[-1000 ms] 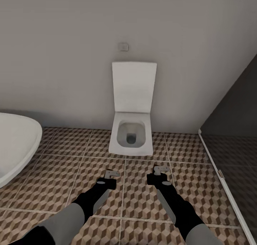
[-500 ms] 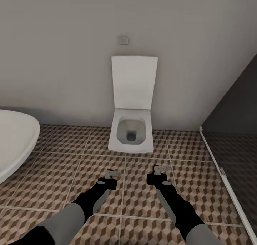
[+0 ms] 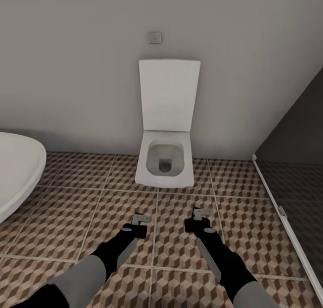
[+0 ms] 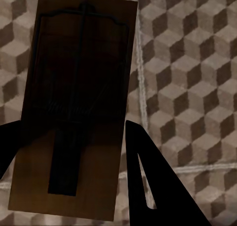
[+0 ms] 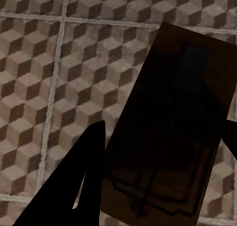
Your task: Take the four mousetraps from the cabinet in the bathroom and place them on the bathroom floor. Make sure all four end up on the same floor surface, and ensure that at least two of them are either under or directly next to the same bathroom sink.
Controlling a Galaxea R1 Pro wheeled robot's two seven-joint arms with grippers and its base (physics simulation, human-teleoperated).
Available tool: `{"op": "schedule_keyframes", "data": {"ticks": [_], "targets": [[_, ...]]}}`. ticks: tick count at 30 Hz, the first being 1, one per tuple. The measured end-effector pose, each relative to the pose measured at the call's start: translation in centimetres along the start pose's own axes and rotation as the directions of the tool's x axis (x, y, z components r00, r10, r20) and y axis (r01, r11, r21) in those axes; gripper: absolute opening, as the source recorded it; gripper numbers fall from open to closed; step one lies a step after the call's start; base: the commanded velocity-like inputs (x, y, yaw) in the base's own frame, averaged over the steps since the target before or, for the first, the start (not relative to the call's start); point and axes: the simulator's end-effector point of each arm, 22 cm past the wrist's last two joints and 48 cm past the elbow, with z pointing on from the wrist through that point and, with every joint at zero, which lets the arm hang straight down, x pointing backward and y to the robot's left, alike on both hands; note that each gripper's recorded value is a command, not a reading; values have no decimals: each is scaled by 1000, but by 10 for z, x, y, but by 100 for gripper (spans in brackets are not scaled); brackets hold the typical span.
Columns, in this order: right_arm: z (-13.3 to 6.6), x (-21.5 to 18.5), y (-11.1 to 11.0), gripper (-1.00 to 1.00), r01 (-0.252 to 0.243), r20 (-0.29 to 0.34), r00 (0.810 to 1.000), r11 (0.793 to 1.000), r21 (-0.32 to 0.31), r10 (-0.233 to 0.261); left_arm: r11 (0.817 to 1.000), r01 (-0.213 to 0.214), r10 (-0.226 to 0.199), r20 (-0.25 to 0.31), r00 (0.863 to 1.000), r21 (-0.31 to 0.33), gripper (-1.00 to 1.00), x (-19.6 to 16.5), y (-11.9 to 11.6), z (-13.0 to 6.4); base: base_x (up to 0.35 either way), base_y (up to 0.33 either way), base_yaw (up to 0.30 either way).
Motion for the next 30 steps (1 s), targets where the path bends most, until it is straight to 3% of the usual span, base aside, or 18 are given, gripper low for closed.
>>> {"op": "schedule_keyframes", "data": {"ticks": [30], "targets": [[59,67,-2,-100,-2,-44,999,1000,-2,2,1000,4,-4,-38,999,5,-100,58,-1,67,0,0,0]]}}
